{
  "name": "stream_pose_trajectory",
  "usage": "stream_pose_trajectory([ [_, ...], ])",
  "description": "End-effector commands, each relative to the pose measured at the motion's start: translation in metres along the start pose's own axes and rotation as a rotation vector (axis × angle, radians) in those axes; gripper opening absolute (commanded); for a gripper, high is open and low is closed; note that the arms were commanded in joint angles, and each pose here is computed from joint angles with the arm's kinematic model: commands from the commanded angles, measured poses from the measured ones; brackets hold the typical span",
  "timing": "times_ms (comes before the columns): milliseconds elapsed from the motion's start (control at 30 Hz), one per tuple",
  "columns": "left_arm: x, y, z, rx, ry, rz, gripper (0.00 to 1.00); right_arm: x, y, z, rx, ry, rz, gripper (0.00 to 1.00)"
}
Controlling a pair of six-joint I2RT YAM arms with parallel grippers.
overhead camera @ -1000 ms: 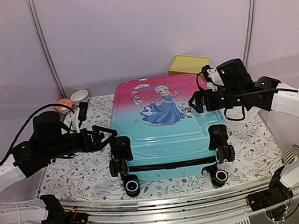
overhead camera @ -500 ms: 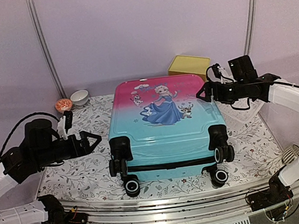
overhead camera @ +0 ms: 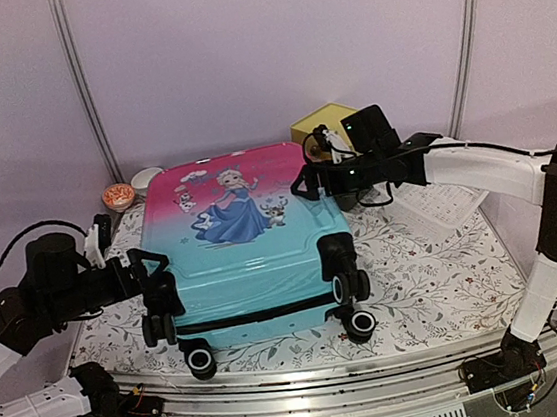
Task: Open, take out, and arrange the luggage
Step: Position the luggage at the center of the board.
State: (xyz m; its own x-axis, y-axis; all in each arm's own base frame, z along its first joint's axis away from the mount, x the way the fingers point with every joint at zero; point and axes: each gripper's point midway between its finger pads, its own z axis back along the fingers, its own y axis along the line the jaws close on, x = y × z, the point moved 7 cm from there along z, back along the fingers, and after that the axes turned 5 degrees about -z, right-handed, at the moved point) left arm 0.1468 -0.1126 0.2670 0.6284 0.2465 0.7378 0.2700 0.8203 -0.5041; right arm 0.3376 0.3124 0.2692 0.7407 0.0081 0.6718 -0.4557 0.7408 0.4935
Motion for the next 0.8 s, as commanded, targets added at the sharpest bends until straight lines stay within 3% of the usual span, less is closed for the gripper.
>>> stream_pose_trajectory([
  [0, 0.002, 0.014, 0.018, 0.088, -0.052, 0.048, 0.98, 0.002, 0.033, 0.001, 0.084, -0.007, 0.049, 0.99],
  [267, 0.016, 0.019, 0.046, 0.18, -0.112, 0.056, 0.98, -0.022, 0.033, 0.033, 0.024, 0.031, 0.132, 0.99],
  [433, 0.025, 0.016, 0.054, 0.207, -0.12, 0.013, 0.98, -0.054, 0.066, 0.057, -0.019, 0.076, 0.231, 0.99],
  [767, 0.025, 0.006, 0.035, 0.156, -0.063, -0.063, 0.98, -0.118, 0.068, 0.091, -0.336, 0.195, 0.185, 0.99],
])
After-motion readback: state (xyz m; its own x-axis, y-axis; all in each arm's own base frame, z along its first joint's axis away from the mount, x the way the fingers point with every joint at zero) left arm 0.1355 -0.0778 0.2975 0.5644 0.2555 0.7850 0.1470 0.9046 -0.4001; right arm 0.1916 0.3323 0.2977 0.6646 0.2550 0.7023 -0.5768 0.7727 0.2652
